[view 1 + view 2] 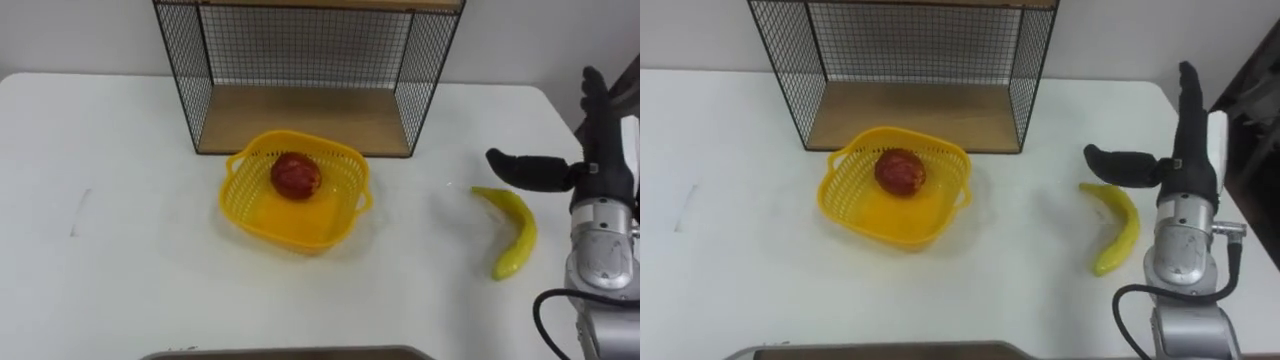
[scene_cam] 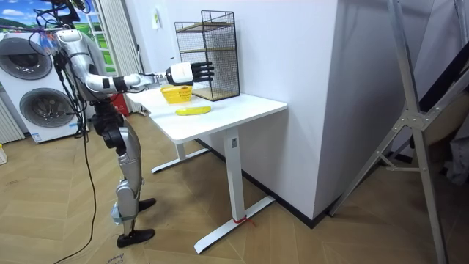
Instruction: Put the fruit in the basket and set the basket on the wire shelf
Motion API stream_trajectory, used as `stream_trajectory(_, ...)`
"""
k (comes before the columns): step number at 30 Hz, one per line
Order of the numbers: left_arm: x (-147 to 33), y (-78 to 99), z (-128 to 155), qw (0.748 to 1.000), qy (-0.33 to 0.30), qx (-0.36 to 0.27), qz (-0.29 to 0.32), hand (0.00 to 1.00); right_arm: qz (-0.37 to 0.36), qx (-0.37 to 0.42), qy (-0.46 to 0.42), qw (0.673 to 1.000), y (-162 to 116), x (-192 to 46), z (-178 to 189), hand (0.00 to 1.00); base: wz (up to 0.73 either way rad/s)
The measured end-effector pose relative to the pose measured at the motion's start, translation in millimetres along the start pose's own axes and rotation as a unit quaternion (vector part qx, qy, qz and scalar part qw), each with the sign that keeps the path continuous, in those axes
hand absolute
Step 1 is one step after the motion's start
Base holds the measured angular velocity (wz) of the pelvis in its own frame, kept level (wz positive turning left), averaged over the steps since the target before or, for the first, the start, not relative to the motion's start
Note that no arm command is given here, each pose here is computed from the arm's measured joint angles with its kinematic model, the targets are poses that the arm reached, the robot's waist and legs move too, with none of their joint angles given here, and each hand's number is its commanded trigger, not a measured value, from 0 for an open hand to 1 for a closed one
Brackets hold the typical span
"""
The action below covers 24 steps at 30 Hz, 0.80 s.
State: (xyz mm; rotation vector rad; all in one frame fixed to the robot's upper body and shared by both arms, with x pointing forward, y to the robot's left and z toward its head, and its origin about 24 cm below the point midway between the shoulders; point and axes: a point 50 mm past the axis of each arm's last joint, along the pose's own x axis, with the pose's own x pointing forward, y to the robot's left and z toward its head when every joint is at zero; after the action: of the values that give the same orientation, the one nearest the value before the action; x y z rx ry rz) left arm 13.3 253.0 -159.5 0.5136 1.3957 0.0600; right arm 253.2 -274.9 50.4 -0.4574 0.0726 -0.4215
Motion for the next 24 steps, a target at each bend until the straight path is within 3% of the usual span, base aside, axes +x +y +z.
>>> stream_trajectory(12,-0.3,2.9,-0.7,1.0,0.013,-0.003,0.001,0.0,0.035,-0.038,0.058,0.997,5.1,-2.3,-23.4,0.0,0.0)
stream_trajectory(24,-1.4,9.3,-2.1,1.0,0.019,-0.005,0.011,0.0,0.134,-0.064,0.172,0.974,12.2,-13.0,-66.1,0.0,0.01)
